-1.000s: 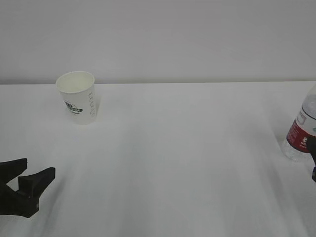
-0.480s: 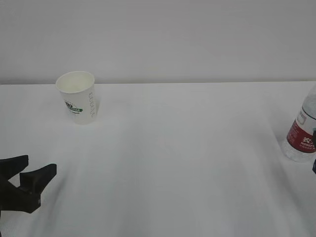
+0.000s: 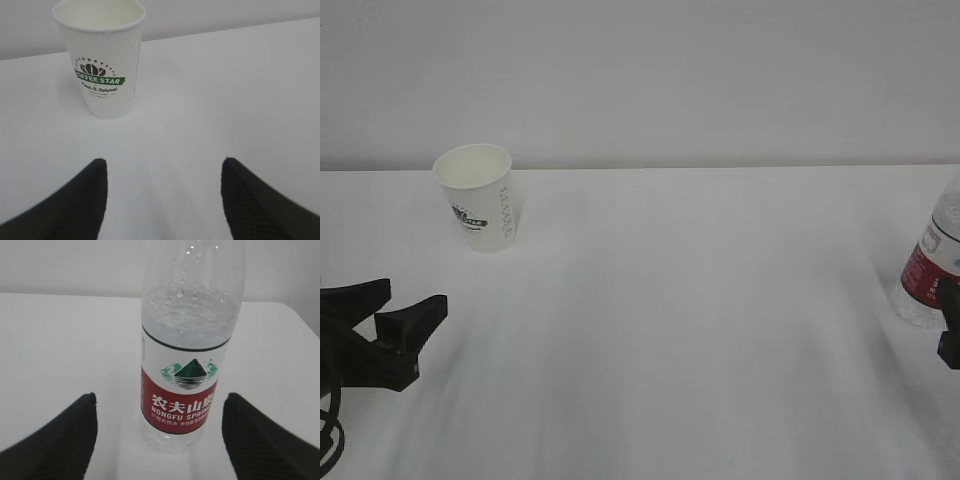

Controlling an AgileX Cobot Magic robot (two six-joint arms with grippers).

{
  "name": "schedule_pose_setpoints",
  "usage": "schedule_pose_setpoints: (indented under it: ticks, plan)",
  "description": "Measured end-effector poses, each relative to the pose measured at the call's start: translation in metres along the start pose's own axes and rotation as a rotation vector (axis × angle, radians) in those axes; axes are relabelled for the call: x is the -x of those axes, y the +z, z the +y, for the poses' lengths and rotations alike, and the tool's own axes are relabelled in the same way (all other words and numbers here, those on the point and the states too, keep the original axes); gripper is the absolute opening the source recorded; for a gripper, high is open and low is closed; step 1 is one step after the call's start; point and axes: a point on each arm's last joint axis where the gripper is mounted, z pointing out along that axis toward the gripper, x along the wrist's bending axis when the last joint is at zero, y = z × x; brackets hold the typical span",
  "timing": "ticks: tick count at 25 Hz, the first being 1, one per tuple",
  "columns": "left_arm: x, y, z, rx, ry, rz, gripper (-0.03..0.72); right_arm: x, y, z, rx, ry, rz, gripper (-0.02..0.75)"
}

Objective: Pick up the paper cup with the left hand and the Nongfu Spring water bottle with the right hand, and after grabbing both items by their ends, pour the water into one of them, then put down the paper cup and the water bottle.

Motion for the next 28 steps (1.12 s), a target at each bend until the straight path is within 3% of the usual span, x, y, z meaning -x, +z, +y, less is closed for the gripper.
schedule_pose_setpoints:
  ticks: [11,19,28]
  plan:
    - [0.002,0.000,0.000,-0.001,0.007,-0.017,0.516,0.001,0.000,0.000,-0.001,0.012,-0.008,0.591]
    - [0.002,0.000,0.000,-0.002,0.011,-0.025,0.516,0.000,0.014,-0.016,-0.094,0.018,-0.027,0.591]
    - [0.003,0.000,0.000,-0.002,0.012,-0.028,0.516,0.000,0.027,-0.012,-0.072,0.035,-0.056,0.591]
